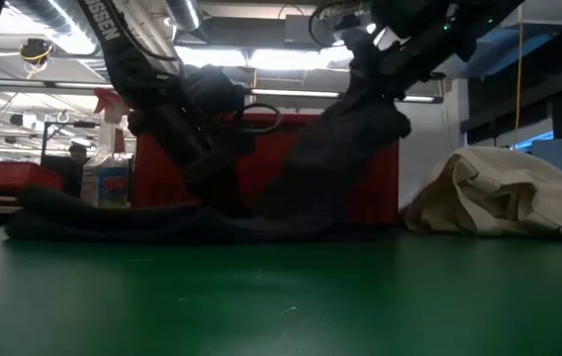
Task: Fold Laundry from Bin
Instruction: Fold the black shorts
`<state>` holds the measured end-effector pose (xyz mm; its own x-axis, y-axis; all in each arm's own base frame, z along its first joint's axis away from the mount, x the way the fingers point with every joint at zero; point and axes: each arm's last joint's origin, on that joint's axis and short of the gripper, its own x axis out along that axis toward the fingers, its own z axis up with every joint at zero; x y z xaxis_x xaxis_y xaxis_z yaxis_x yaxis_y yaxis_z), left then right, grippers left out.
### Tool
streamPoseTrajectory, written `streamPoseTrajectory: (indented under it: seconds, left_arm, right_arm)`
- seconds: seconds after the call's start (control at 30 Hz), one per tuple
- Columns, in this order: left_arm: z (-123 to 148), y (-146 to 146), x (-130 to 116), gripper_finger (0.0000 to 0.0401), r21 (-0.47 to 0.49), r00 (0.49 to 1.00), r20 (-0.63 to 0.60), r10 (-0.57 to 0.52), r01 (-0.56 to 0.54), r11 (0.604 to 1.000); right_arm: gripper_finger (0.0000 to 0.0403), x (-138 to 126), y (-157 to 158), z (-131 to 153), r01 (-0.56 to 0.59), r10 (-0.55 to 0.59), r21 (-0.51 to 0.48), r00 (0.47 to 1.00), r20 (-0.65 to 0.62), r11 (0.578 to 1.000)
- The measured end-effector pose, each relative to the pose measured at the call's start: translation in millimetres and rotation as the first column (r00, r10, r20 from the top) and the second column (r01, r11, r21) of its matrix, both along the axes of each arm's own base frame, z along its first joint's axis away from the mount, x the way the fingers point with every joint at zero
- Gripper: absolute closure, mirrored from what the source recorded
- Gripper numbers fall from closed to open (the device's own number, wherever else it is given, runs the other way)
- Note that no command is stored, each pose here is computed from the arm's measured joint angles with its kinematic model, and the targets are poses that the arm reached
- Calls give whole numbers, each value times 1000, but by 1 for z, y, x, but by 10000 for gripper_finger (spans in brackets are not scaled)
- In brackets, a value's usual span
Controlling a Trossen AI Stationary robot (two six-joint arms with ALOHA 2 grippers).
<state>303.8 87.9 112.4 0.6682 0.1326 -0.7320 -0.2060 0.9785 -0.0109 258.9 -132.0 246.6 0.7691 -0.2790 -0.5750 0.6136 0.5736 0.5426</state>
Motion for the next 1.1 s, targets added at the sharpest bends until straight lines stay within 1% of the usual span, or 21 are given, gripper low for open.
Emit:
streamPoseTrajectory:
  seconds: [0.1, 0.17, 0.3, 0.37, 0.47, 0.53, 0.57, 0.63, 0.7, 0.73, 0.93, 1.1]
  left_arm:
    - [2, 0, 0, 221, -20, 1000, -2, 10, -10, 1000]
    - [13, -1, -3, 221, -38, 1000, -23, 6, -7, 999]
    - [46, -7, -17, 221, -57, 999, -36, 10, -12, 998]
    - [50, -9, -27, 221, -56, 998, -64, 19, -22, 998]
    - [41, -12, -39, 221, -34, 994, -104, 42, -46, 998]
    - [25, -13, -48, 221, -41, 990, -132, 50, -56, 998]
    - [17, -12, -50, 221, -43, 991, -124, 57, -63, 997]
    - [9, -12, -48, 221, -46, 995, -61, 80, -82, 996]
    - [8, -10, -41, 221, -43, 996, 14, 94, -93, 995]
    - [6, -9, -38, 221, -40, 995, 33, 95, -94, 995]
    - [-13, -6, -29, 221, -62, 993, 21, 118, -117, 991]
    - [-18, -7, -25, 221, -76, 992, 12, 126, -125, 989]
  right_arm:
    - [366, 1, -2, -4, -11, 12, 16, 1000, -14, 1000]
    - [366, -5, -5, -4, -8, 9, 14, 999, -40, 1000]
    - [366, -31, -12, 0, 28, -26, 13, 988, -149, 1000]
    - [365, -47, -14, 3, 44, -40, 15, 978, -205, 999]
    - [365, -71, -18, 7, 71, -63, 18, 957, -283, 997]
    - [365, -85, -20, 11, 94, -85, 17, 948, -308, 995]
    - [365, -91, -21, 12, 105, -95, 16, 943, -319, 994]
    - [365, -97, -23, 14, 122, -109, 23, 944, -311, 992]
    - [365, -95, -25, 16, 104, -93, 27, 959, -269, 994]
    - [365, -91, -26, 17, 93, -83, 30, 967, -240, 995]
    - [365, -46, -20, 12, -1, 3, 32, 996, -84, 999]
    - [365, -10, -7, 2, -75, 74, 73, 997, 14, 995]
